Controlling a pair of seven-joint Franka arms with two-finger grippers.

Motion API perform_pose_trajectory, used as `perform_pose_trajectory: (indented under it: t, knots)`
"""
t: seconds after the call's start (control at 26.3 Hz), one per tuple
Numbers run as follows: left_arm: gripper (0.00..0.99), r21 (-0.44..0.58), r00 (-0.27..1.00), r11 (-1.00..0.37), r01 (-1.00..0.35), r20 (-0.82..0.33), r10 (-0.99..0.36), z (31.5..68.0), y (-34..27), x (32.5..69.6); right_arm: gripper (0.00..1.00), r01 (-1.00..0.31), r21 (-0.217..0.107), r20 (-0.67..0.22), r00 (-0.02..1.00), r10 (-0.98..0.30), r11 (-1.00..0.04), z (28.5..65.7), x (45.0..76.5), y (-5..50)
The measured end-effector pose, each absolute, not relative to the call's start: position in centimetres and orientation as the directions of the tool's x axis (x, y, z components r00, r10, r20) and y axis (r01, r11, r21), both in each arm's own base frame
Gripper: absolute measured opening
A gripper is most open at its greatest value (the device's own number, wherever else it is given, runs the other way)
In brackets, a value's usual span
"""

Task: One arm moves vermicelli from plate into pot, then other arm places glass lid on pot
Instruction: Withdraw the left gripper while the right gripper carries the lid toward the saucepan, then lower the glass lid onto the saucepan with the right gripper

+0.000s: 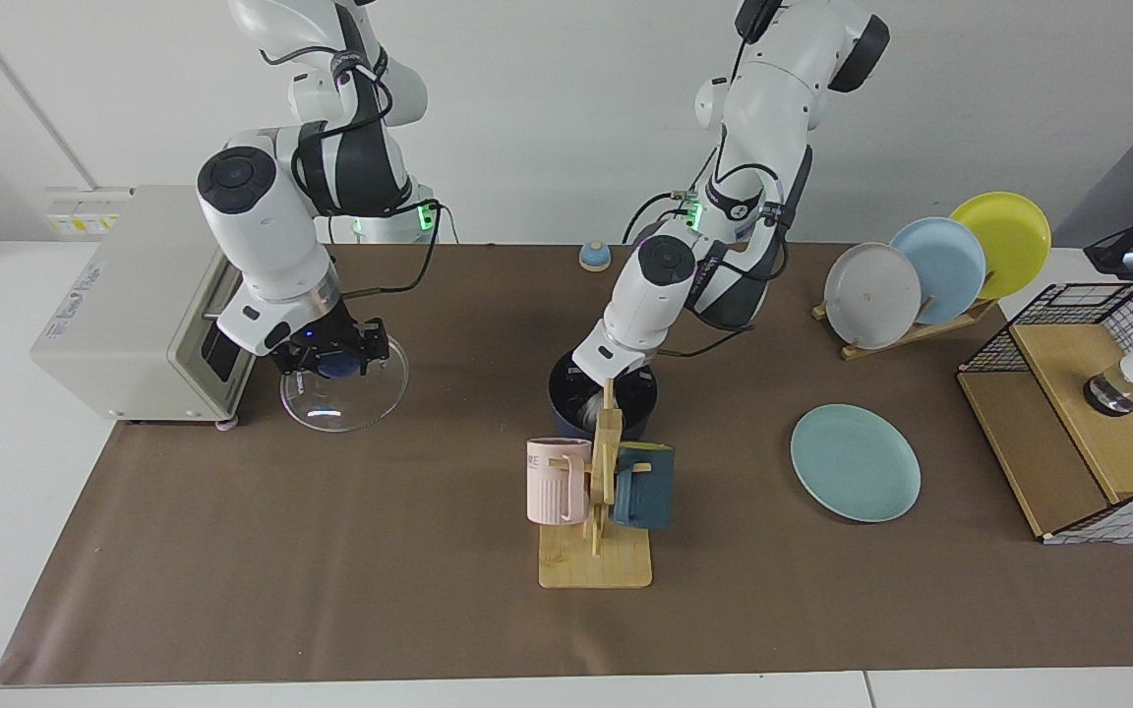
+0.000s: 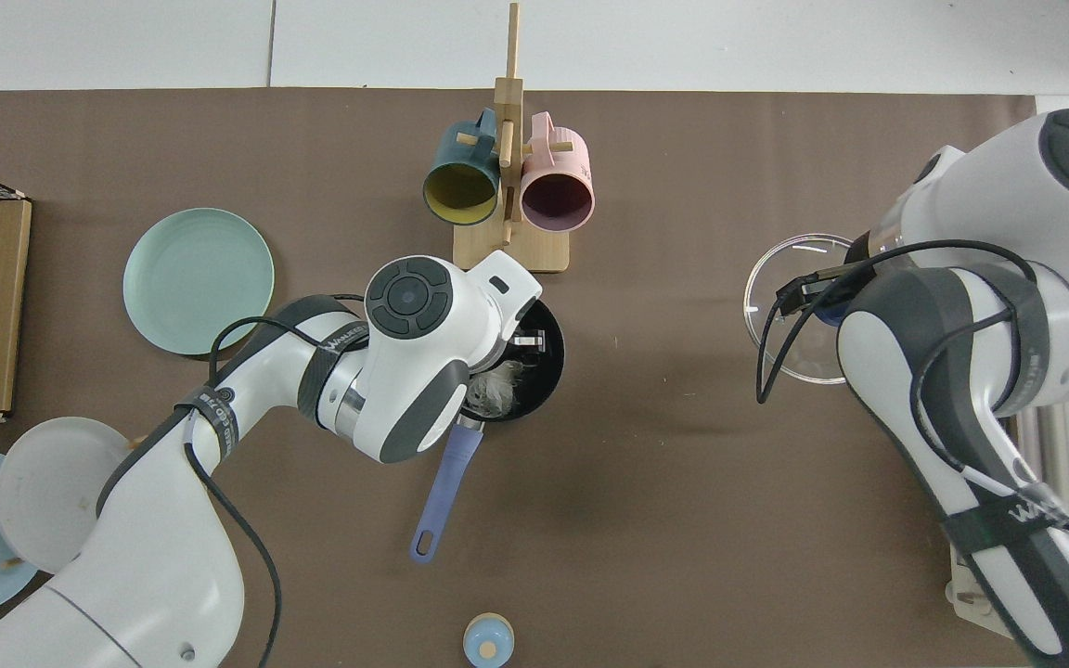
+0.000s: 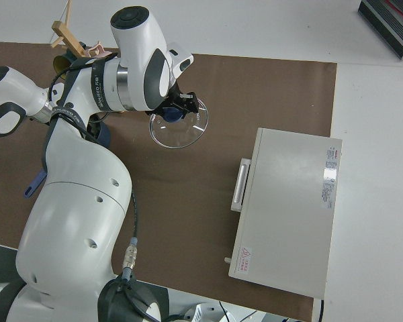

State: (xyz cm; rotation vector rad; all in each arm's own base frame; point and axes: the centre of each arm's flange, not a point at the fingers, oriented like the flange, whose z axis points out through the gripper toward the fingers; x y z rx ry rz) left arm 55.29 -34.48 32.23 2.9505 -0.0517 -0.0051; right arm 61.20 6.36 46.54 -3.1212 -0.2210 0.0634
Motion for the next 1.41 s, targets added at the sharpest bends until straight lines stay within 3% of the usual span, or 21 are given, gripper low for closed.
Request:
perform_pose_trajectory:
  t: [0.23,0.3,0.42,0.8,1.14,1.41]
  knots:
    - [0.705,0.181,0.999,-0.983,-0.032,-0.003,-0.034,33.1,-34.3,55.6,0.5,0.124,-0.013,-0.043,0.991,0.124,-0.992,46.4,61.0,7.4]
    - [0.855,0.168,0.999,-0.985,-0.032,-0.014,-0.035,34.1,-34.2,55.8,0.5,0.119,-0.013,-0.046,0.992,0.119,-0.993,46.3,60.9,7.9]
    - [0.991,0.149,0.999,-0.988,-0.03,-0.023,-0.034,36.3,-33.9,56.3,0.5,0.115,-0.014,-0.045,0.992,0.116,-0.993,45.9,60.8,8.6]
    - [0.991,0.083,0.998,-0.995,-0.052,-0.016,-0.054,45.8,-29.4,57.5,0.5,0.021,-0.02,-0.013,1.0,0.022,-1.0,45.5,59.7,14.7]
    - [0.991,0.038,0.998,-0.998,-0.053,0.027,-0.052,54.2,-19.2,59.3,0.5,-0.079,-0.038,0.026,0.996,-0.08,-0.996,45.0,57.3,23.7]
    - [0.991,0.027,0.998,-0.998,-0.059,0.031,-0.059,57.7,-9.9,59.3,0.5,-0.159,-0.057,0.038,0.986,-0.161,-0.986,43.8,55.4,29.8]
